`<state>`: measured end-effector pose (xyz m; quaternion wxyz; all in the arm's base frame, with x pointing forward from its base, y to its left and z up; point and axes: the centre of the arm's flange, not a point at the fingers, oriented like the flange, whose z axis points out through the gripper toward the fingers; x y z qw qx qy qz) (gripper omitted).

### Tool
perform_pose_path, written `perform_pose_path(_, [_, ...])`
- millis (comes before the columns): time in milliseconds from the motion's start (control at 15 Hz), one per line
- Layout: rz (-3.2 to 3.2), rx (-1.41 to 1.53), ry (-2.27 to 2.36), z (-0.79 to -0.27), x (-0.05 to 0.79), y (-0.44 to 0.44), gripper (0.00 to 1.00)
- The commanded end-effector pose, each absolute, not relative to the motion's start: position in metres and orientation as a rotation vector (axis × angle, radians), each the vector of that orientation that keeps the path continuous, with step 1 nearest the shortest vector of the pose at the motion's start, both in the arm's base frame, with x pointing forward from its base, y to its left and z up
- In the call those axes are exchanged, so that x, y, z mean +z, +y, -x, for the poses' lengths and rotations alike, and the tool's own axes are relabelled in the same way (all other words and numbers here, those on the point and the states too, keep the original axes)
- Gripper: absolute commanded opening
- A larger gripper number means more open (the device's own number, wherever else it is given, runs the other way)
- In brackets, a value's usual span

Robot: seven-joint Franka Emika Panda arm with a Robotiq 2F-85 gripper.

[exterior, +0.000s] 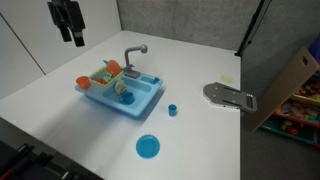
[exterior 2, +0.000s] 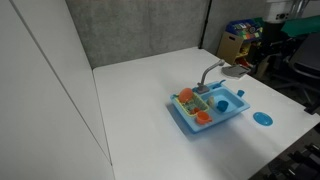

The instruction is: Put the orange cup on the dish rack

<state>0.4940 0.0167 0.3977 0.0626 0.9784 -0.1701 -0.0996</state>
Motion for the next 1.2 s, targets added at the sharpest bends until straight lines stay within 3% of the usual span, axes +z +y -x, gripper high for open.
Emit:
perform_pose_path(0, [-2.953, -0.273, -0.525, -0.463, 0.443, 0.005, 1.00])
perform_pose_path(533, [-3.010, -0.106, -0.362, -0.429, 0.512, -0.009, 1.00])
perform_pose_path(867, [-3.062, -0.090, -0.108, -0.424, 0.520, -0.009, 1.00])
perform_pose_path(1133, [-3.041, -0.096, -0.171, -0.434, 0.516, -0.003, 1.00])
